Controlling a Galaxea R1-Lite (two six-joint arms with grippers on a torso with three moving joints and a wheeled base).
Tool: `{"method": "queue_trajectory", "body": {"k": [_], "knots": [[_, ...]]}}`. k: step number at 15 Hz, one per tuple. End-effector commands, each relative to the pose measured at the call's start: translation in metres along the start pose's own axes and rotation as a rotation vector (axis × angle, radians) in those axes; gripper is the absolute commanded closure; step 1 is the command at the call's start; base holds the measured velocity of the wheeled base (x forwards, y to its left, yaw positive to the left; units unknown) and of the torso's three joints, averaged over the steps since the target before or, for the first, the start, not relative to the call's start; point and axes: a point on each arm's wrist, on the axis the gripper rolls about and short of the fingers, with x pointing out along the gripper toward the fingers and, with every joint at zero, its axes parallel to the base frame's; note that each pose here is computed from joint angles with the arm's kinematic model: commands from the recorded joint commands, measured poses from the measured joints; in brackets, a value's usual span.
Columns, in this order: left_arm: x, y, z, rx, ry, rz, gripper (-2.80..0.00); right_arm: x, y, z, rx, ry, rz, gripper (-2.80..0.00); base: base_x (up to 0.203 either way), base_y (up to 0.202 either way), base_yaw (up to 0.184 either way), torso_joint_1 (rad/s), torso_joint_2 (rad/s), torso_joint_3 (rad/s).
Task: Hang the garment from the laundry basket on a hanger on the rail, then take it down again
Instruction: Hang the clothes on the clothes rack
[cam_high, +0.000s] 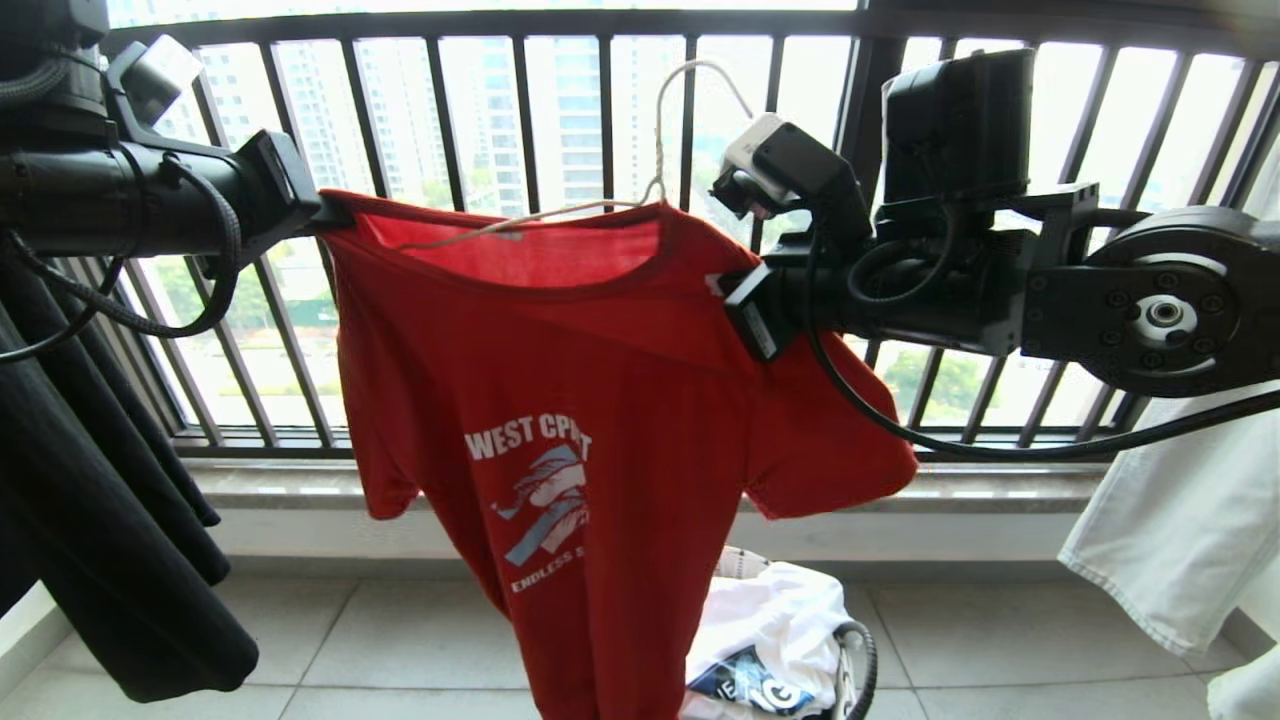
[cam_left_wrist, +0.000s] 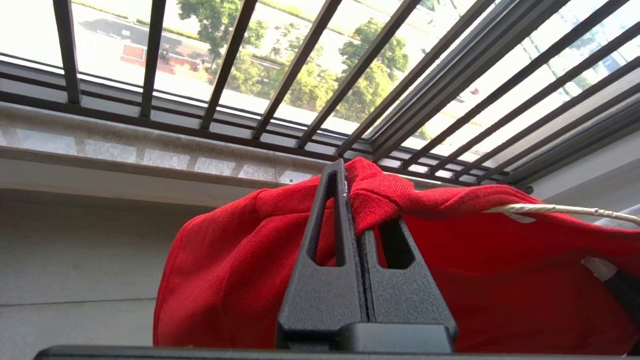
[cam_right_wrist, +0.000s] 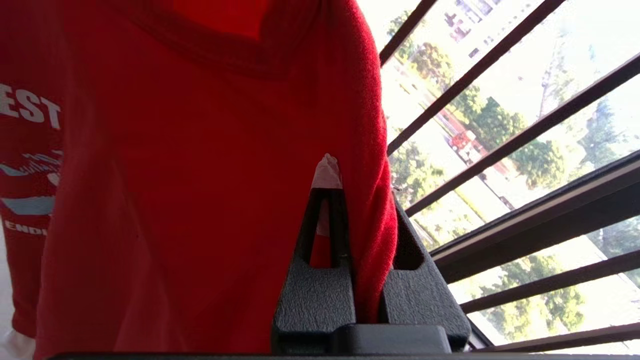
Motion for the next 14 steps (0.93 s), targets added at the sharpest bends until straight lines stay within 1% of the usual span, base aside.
{"method": "queue_trajectory", "body": {"k": [1, 3, 5, 7, 8, 9, 10, 11, 12, 13, 14], "knots": [[0.000, -0.005, -0.004, 0.000, 0.015, -0.018, 0.00, 0.019, 0.011, 0.000, -0.004, -0.009, 0.041, 0.00, 0.000, 0.000, 0.000, 0.000, 0.00, 0.000], [0.000, -0.009, -0.006, -0.005, 0.019, -0.029, 0.00, 0.030, 0.022, 0.001, 0.012, -0.016, 0.072, 0.00, 0.000, 0.000, 0.000, 0.000, 0.00, 0.000], [-0.008, -0.015, -0.003, -0.023, 0.003, -0.047, 0.00, 0.041, 0.034, 0.002, 0.050, -0.021, 0.103, 0.00, 0.000, 0.000, 0.000, 0.000, 0.00, 0.000], [-0.024, -0.023, 0.000, -0.015, -0.025, -0.067, 0.00, 0.043, 0.049, 0.005, 0.051, -0.027, 0.139, 0.00, 0.000, 0.000, 0.000, 0.000, 0.00, 0.000], [-0.031, -0.028, -0.001, -0.005, -0.029, -0.081, 0.00, 0.043, 0.055, 0.007, 0.067, -0.030, 0.155, 0.00, 0.000, 0.000, 0.000, 0.000, 0.00, 0.000], [-0.033, -0.038, -0.003, 0.010, -0.024, -0.116, 0.00, 0.042, 0.055, 0.007, 0.097, -0.032, 0.158, 0.00, 0.000, 0.000, 0.000, 0.000, 0.00, 0.000], [-0.036, -0.047, 0.002, 0.036, -0.048, -0.150, 0.00, 0.041, 0.054, 0.008, 0.118, -0.039, 0.172, 0.00, 0.000, 0.000, 0.000, 0.000, 0.00, 0.000], [-0.040, -0.057, 0.008, 0.070, -0.077, -0.180, 0.00, 0.039, 0.053, 0.010, 0.126, -0.051, 0.183, 0.00, 0.000, 0.000, 0.000, 0.000, 0.00, 0.000], [-0.040, -0.065, 0.007, 0.096, -0.073, -0.210, 0.00, 0.038, 0.052, 0.011, 0.134, -0.055, 0.187, 0.00, 0.000, 0.000, 0.000, 0.000, 0.00, 0.000], [-0.039, -0.076, 0.001, 0.122, -0.043, -0.249, 0.00, 0.037, 0.048, 0.013, 0.177, -0.081, 0.171, 0.00, 0.000, 0.000, 0.000, 0.000, 0.00, 0.000], [-0.038, -0.083, -0.007, 0.140, 0.003, -0.268, 0.00, 0.038, 0.046, 0.015, 0.216, -0.115, 0.158, 0.00, 0.000, 0.000, 0.000, 0.000, 0.00, 0.000]]}}
